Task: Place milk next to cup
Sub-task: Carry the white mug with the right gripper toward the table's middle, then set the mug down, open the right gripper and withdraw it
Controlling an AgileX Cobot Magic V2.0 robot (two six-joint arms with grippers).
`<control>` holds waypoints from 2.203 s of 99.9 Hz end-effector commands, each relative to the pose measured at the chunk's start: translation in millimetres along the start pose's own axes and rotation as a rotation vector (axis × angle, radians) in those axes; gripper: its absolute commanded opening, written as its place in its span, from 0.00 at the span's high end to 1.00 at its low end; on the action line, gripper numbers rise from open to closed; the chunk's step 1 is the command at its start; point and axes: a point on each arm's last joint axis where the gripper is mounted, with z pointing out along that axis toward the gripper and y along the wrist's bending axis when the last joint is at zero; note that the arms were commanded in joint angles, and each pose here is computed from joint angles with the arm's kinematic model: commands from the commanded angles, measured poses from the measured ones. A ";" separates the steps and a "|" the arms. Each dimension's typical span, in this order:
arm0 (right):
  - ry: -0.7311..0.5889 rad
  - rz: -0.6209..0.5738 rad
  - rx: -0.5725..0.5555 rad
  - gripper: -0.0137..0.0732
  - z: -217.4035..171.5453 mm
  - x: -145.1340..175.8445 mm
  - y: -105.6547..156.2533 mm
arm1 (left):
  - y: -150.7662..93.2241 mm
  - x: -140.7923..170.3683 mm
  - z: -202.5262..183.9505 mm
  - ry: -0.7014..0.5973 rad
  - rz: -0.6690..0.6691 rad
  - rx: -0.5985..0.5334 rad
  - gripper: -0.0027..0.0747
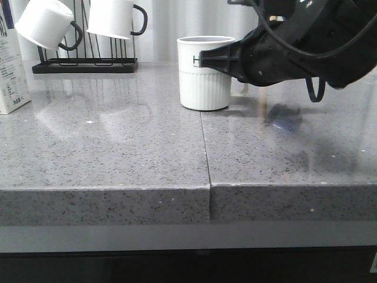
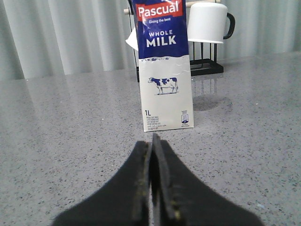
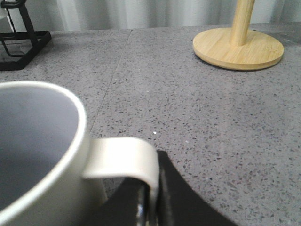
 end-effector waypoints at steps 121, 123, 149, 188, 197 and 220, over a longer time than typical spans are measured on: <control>-0.132 0.013 -0.089 0.47 -86.8 -55.4 -30.7 | -2.0 8.0 -0.6 -0.063 -0.013 0.023 0.99; -0.131 0.008 -0.093 0.47 -88.7 -56.8 -33.1 | -2.0 8.0 -0.6 -0.063 -0.013 0.023 0.99; -0.134 -0.014 -0.107 0.47 -123.8 -83.3 -83.6 | -2.0 8.0 -0.6 -0.063 -0.013 0.023 0.99; -0.130 -0.034 0.014 0.47 -190.3 -108.7 -145.8 | -2.0 8.0 -0.6 -0.063 -0.013 0.023 0.99; -0.142 -0.053 0.025 0.47 -209.2 -107.6 -147.2 | -2.0 8.0 -0.6 -0.063 -0.013 0.023 0.99; -0.144 -0.057 0.036 0.52 -247.9 -75.8 -149.2 | -2.0 8.0 -0.6 -0.063 -0.013 0.023 0.99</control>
